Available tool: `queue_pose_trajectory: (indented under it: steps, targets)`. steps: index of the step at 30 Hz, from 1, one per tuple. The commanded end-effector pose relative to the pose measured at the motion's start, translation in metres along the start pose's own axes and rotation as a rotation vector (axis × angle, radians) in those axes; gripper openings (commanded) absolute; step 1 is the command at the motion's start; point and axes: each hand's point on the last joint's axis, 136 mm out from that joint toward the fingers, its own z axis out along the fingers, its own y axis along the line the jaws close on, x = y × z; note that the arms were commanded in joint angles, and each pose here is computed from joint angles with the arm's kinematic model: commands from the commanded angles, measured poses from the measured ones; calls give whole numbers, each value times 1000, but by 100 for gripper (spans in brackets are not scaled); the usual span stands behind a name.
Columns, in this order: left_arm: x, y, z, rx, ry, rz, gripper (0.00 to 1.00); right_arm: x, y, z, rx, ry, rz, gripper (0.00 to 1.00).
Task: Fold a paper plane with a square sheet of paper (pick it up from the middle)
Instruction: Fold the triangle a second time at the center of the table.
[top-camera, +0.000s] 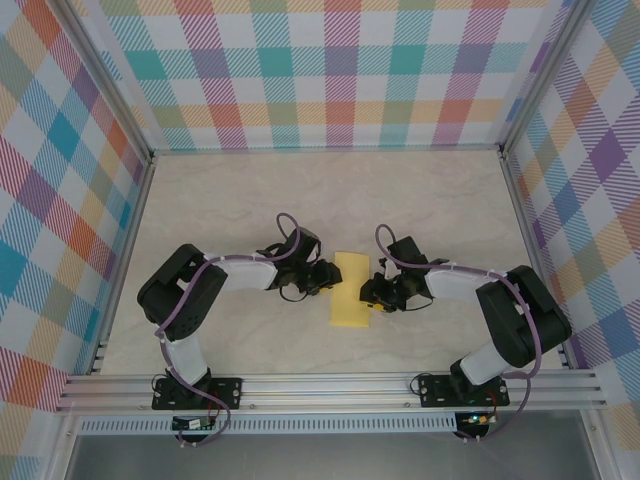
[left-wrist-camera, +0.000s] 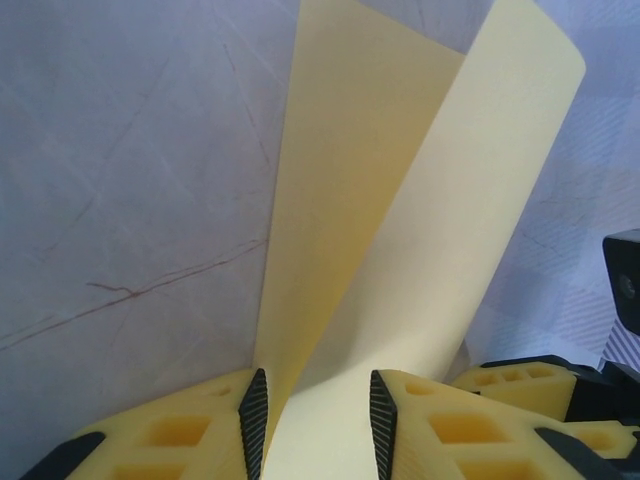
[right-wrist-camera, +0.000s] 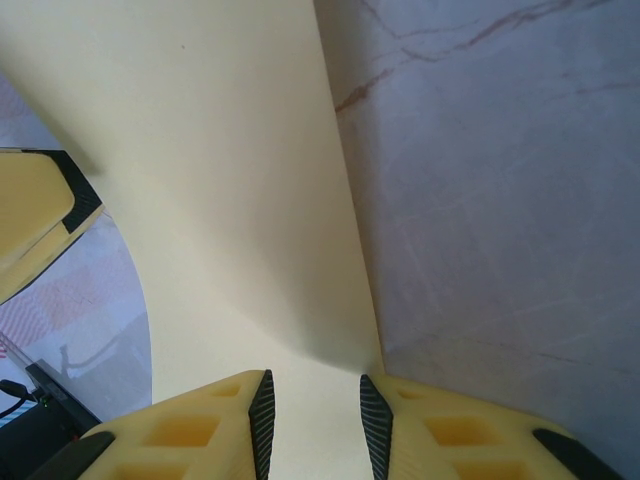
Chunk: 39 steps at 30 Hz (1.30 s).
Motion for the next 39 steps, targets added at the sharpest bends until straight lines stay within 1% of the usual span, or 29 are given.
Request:
queue_pose_trajectory:
  steps: [1, 3, 5, 7, 8, 10, 12, 14, 18, 24, 35, 39]
  targets:
    - [-1, -11, 2, 42, 7, 11, 33, 20, -42, 15, 127, 53, 57, 33]
    - [0, -12, 2, 43, 7, 16, 29, 20, -42, 15, 127, 52, 58, 33]
    - [0, -11, 2, 41, 9, 16, 28, 20, -43, 15, 127, 51, 60, 34]
    - [1, -12, 3, 46, 13, 17, 24, 20, -42, 15, 125, 50, 58, 34]
    - [1, -11, 3, 44, 16, 14, 24, 20, -41, 14, 124, 50, 58, 34]
    - [2, -7, 5, 30, 18, 8, 28, 19, -39, 14, 117, 47, 54, 34]
    - [2, -4, 4, 16, 11, 3, 29, 19, -39, 13, 114, 47, 52, 34]
    - [1, -2, 4, 5, 5, -1, 33, 18, -37, 13, 110, 47, 51, 34]
    - [1, 1, -1, -13, -10, -17, 33, 17, -36, 13, 108, 46, 50, 34]
    - [8, 4, -2, -7, 11, -60, 34, 17, -34, 13, 104, 48, 50, 34]
    - [18, 11, -3, -50, 37, -64, 35, 17, -36, 14, 108, 47, 50, 34]
    - [22, 7, 1, -34, 58, -62, 35, 17, -37, 15, 110, 50, 51, 34]
